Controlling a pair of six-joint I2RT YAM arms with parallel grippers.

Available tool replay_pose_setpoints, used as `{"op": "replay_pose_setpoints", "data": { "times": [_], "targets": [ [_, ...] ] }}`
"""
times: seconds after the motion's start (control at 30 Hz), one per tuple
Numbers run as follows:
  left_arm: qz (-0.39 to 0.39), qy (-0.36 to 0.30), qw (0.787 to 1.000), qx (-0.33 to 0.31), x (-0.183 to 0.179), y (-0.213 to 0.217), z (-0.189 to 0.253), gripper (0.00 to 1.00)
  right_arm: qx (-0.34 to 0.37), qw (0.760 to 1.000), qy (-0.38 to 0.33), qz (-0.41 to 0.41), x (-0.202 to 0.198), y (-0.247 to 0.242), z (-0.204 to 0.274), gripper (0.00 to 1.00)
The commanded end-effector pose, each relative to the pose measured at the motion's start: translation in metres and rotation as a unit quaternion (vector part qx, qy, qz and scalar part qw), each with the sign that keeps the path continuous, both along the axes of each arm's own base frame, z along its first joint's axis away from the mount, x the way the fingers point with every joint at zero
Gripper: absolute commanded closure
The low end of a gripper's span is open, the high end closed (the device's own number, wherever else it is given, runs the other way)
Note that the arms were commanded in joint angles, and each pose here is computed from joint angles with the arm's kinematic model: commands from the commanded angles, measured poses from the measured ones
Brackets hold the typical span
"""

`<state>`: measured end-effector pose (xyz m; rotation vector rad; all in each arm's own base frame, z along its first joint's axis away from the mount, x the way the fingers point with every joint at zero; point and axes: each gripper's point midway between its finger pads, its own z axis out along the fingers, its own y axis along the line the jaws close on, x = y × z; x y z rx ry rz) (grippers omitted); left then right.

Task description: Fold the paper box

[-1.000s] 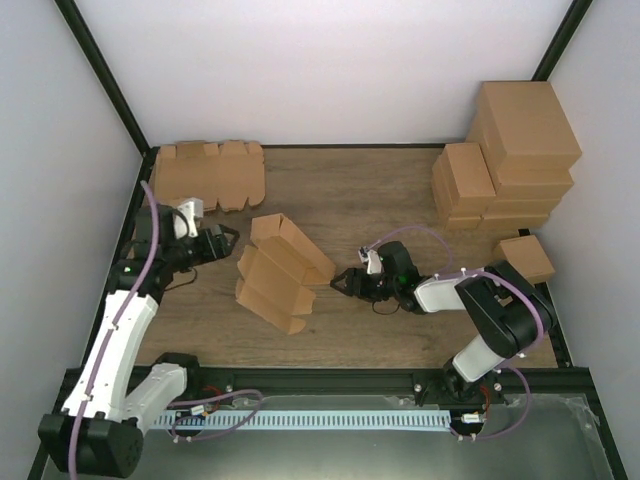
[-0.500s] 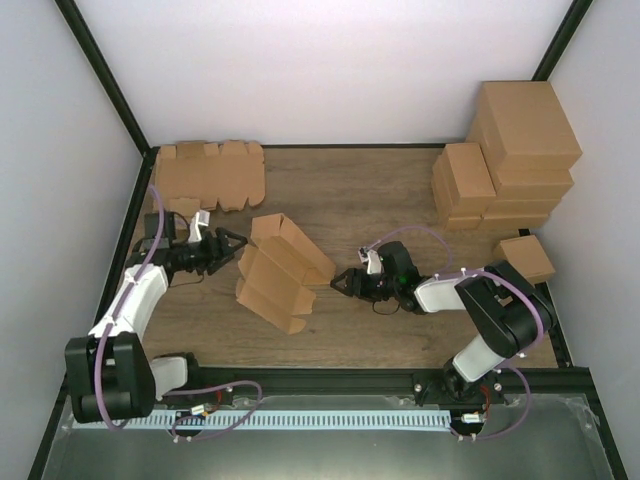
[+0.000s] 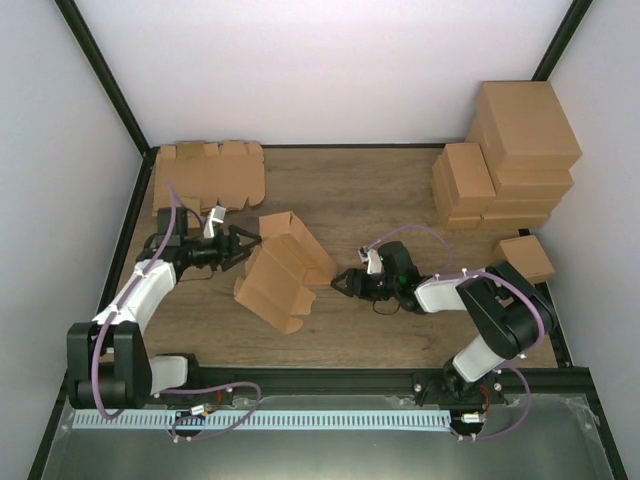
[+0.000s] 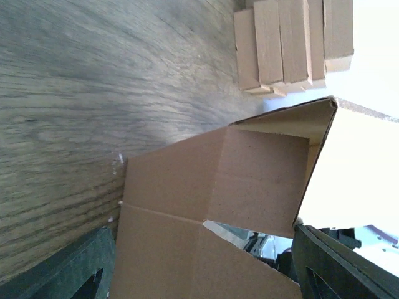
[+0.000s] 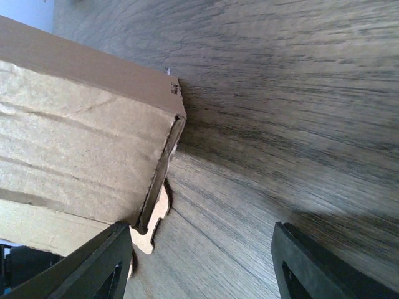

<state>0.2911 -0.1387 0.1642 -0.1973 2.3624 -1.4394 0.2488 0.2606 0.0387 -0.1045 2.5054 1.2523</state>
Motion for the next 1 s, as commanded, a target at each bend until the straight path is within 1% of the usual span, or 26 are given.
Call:
{"op": "replay_pose_setpoints", "data": {
  "times": [0.0,0.33,0.53,0.67,0.73,0.87,0.97],
  "targets": [
    [-0.041,-0.022,0.999,-0.005,-0.001,-0.022,0.009,0.20,-0.074,0.997,0.016,-0.030,-0.002,-0.024,-0.023,0.36],
    [-0.106,-0.040,0.994,0.008,-0.007,-0.072,0.020,0.20,-0.130,0.990,0.002,-0.046,0.001,-0.042,-0.026,0.35],
    [-0.123,-0.047,0.991,0.008,-0.004,-0.091,0.022,0.20,-0.143,0.989,-0.006,-0.045,-0.001,-0.047,-0.028,0.35],
    [-0.145,-0.075,0.987,0.005,-0.005,-0.110,0.039,0.20,-0.144,0.989,-0.010,-0.041,-0.003,-0.048,-0.028,0.34],
    [-0.160,-0.085,0.983,0.004,-0.008,-0.122,0.047,0.20,-0.143,0.989,-0.010,-0.040,-0.006,-0.050,-0.027,0.31],
    [-0.174,-0.090,0.981,0.009,-0.006,-0.138,0.050,0.20,-0.154,0.987,-0.015,-0.049,-0.008,-0.056,-0.023,0.17],
    [-0.180,-0.091,0.979,0.009,-0.003,-0.147,0.049,0.20,-0.163,0.985,-0.010,-0.055,-0.011,-0.061,-0.022,0.09]
  ]
}}
